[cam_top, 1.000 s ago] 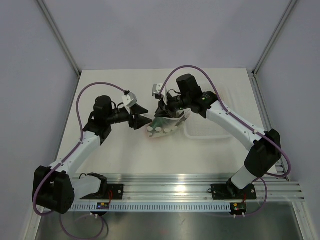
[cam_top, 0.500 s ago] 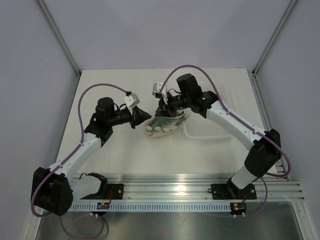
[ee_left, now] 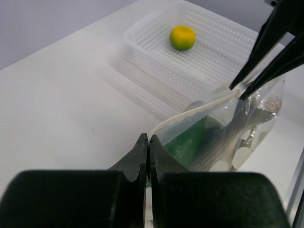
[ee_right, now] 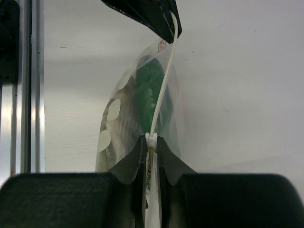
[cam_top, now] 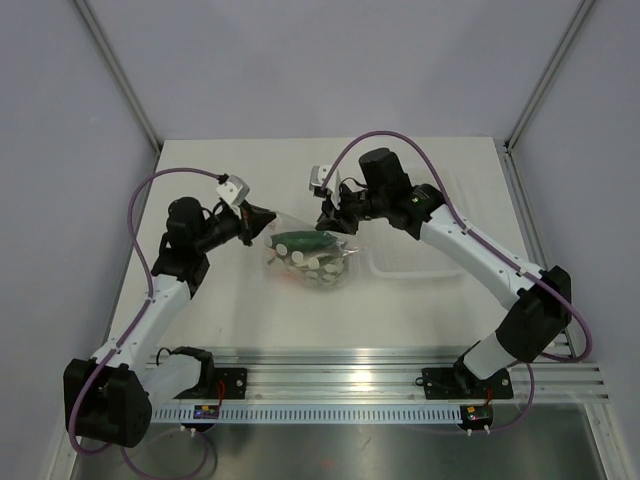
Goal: Place the food in the zip-top bag and seal the zipper
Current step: Zip the zipper food storage bag at the center of the board.
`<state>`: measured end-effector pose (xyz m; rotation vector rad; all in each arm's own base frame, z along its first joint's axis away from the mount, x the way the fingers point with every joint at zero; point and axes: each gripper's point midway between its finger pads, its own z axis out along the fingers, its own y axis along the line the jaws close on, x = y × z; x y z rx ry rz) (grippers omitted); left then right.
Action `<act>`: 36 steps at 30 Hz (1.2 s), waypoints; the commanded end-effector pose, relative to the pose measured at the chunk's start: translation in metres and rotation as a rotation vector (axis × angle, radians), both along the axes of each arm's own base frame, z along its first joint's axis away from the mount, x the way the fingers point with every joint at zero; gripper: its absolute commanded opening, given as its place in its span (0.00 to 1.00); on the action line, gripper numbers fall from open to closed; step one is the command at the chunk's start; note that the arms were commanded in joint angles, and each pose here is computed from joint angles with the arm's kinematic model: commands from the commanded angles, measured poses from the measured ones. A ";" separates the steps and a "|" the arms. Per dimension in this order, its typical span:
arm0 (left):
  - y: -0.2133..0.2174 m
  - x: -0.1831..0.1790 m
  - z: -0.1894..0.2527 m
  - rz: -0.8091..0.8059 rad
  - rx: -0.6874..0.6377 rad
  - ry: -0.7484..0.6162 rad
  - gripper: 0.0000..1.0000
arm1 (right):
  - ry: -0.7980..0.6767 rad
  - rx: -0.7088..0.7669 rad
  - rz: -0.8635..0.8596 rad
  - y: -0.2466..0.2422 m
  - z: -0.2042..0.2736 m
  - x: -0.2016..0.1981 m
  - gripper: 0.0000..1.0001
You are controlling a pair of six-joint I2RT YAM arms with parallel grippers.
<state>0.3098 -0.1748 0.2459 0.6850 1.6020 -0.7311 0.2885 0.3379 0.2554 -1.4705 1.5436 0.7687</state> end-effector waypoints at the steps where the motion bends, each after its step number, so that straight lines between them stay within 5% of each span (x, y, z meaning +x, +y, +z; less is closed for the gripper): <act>1: 0.031 0.024 0.027 0.184 -0.011 -0.112 0.00 | -0.027 -0.019 -0.049 -0.021 0.010 -0.010 0.00; 27: 0.050 0.029 0.017 0.253 -0.040 -0.073 0.00 | -0.016 0.034 -0.230 -0.093 -0.007 -0.050 0.00; 36: 0.041 0.031 0.040 0.227 -0.124 -0.035 0.00 | -0.075 0.127 -0.278 -0.078 0.015 -0.022 0.00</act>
